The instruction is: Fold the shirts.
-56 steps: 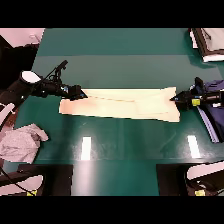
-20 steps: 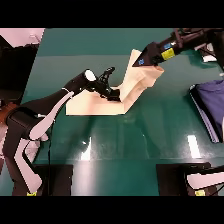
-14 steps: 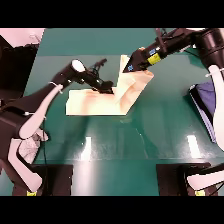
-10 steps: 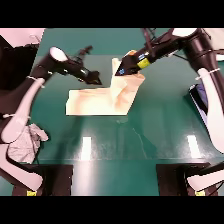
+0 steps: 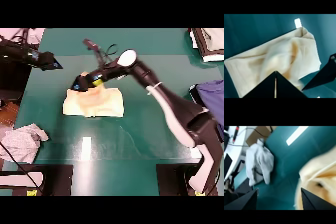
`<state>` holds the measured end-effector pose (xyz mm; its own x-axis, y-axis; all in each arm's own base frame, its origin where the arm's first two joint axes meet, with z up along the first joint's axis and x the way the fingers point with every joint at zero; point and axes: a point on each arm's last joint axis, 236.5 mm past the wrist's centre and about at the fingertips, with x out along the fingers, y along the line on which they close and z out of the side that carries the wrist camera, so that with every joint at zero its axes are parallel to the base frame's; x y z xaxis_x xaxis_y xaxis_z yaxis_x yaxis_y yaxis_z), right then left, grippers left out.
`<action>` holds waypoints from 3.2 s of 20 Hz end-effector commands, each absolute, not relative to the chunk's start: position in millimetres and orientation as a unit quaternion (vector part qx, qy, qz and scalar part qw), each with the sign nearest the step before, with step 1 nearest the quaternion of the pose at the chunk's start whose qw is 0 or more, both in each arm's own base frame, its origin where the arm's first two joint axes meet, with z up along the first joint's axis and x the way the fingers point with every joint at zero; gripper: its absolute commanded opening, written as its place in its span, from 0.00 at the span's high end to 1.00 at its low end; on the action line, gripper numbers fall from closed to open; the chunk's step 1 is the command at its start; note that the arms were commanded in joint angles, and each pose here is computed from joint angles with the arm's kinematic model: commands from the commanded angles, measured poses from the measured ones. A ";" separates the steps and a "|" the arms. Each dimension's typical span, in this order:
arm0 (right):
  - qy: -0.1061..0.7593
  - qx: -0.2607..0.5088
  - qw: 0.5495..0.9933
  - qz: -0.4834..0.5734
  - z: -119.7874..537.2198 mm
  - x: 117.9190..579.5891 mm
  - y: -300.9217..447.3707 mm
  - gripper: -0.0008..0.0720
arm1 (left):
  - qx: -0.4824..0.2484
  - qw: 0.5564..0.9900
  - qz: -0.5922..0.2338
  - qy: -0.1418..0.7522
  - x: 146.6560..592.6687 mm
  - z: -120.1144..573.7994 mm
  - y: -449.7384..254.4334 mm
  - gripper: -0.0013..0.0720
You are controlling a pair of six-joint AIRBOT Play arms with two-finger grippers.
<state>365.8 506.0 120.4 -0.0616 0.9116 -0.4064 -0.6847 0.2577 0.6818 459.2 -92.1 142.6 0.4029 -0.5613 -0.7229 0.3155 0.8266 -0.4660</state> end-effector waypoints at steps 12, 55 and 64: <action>0.511 0.144 0.714 0.456 85.2 394.8 315.1 0.20 | -0.167 0.713 -0.271 0.625 377.0 63.8 -79.8 0.38; 0.605 0.283 0.679 0.305 -53.7 382.6 298.7 0.20 | -0.136 0.793 -0.261 0.533 363.2 56.7 -115.4 0.95; 0.609 0.283 0.636 0.381 -67.6 376.9 415.7 0.32 | -0.131 0.793 -0.265 0.532 362.6 56.4 -115.3 0.95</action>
<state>379.5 385.0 -65.6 -0.0143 0.8163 -0.5774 -0.1067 0.5729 0.8126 361.7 -114.3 54.8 0.2893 -0.5557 -0.7794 0.2733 0.8283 -0.4891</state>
